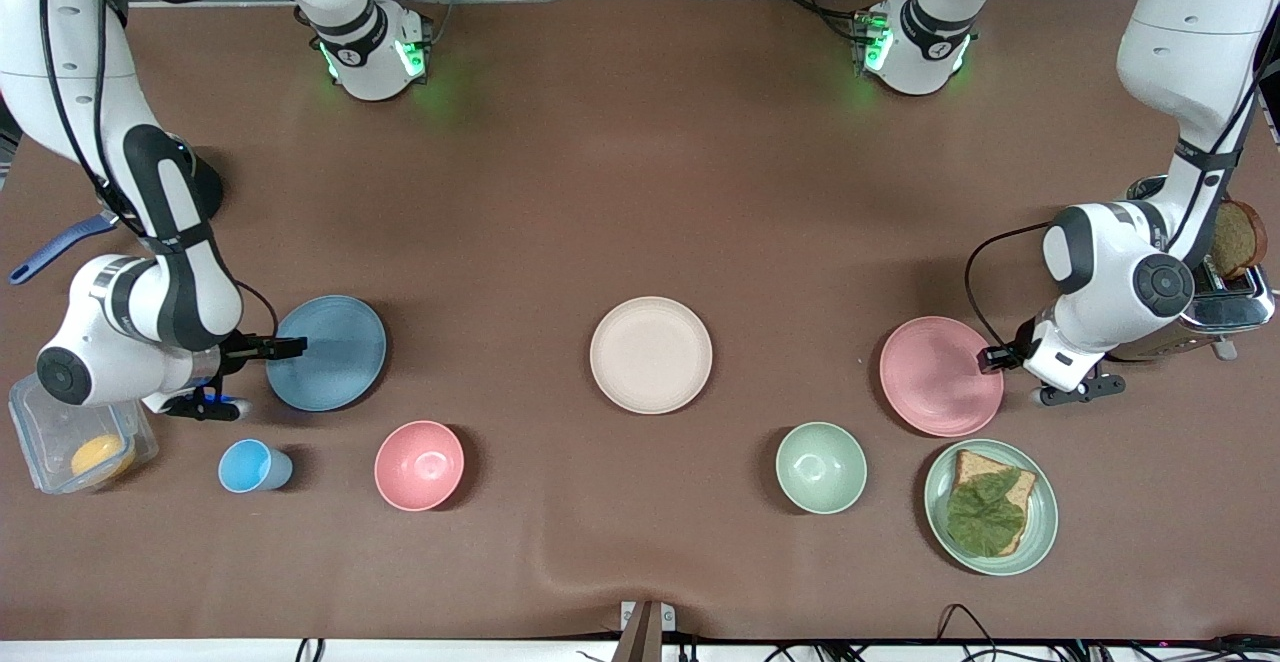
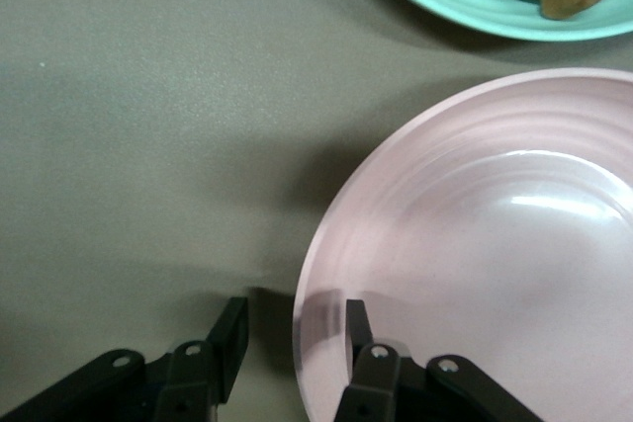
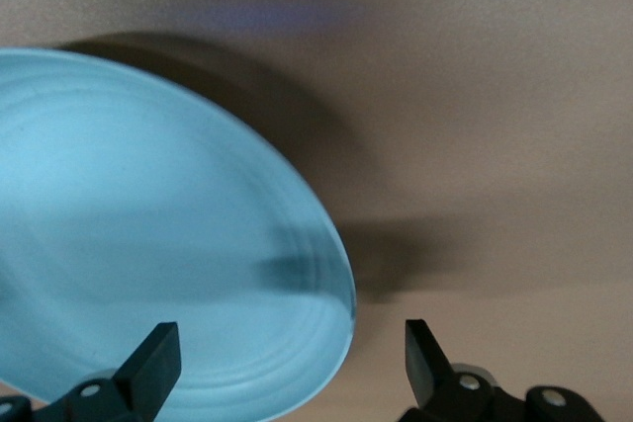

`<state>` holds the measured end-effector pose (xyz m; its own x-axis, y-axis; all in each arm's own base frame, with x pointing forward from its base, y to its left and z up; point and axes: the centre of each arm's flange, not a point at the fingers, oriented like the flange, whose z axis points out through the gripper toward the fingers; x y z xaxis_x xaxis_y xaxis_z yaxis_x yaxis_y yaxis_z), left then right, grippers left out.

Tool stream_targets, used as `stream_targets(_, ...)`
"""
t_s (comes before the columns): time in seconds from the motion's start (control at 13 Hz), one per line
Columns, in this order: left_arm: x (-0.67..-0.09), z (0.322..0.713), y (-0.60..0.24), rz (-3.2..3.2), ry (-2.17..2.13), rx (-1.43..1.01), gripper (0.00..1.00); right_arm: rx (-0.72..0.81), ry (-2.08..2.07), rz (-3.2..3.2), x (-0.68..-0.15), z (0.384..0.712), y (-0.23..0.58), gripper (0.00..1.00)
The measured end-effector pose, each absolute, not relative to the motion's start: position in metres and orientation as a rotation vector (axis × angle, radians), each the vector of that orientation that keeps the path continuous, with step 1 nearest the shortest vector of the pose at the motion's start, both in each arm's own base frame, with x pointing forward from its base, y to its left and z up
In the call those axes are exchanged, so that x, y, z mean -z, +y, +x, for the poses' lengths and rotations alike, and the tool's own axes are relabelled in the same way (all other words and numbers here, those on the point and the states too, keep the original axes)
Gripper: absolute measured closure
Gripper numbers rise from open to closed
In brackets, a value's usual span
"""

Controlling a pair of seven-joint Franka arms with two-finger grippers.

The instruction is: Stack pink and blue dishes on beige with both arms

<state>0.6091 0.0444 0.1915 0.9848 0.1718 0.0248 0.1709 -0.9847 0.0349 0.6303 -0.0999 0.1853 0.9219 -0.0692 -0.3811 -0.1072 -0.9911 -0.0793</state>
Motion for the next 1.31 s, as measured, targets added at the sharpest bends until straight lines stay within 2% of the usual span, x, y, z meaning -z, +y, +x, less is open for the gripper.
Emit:
stream_targets(0.08, -0.192, 0.609, 0.044, 3.097, 0.267, -0.044, 0.55, -0.586, 0.139, -2.983, -0.184, 0.630, -0.100, 0.00)
stream_targets(0.31, -0.192, 0.610, 0.043, 3.096, 0.264, -0.047, 0.86, -0.593, 0.143, -2.980, -0.181, 0.629, -0.101, 0.00)
stream_targets(0.38, -0.196, 0.612, 0.042, 3.095, 0.259, -0.059, 0.93, -0.597, 0.144, -2.978, -0.179, 0.629, -0.101, 0.00)
stream_targets(0.69, -0.202, 0.614, 0.042, 3.097, 0.226, -0.075, 0.94, -0.604, 0.164, -2.956, -0.173, 0.627, -0.100, 0.04)
stream_targets(0.85, -0.221, 0.617, 0.035, 3.094, 0.163, -0.109, 0.94, -0.605, 0.170, -2.949, -0.171, 0.627, -0.102, 0.23)
stream_targets(1.31, -0.330, 0.613, -0.025, 3.095, 0.015, -0.130, 0.94, -0.584, 0.105, -2.930, -0.171, 0.626, -0.111, 0.91)
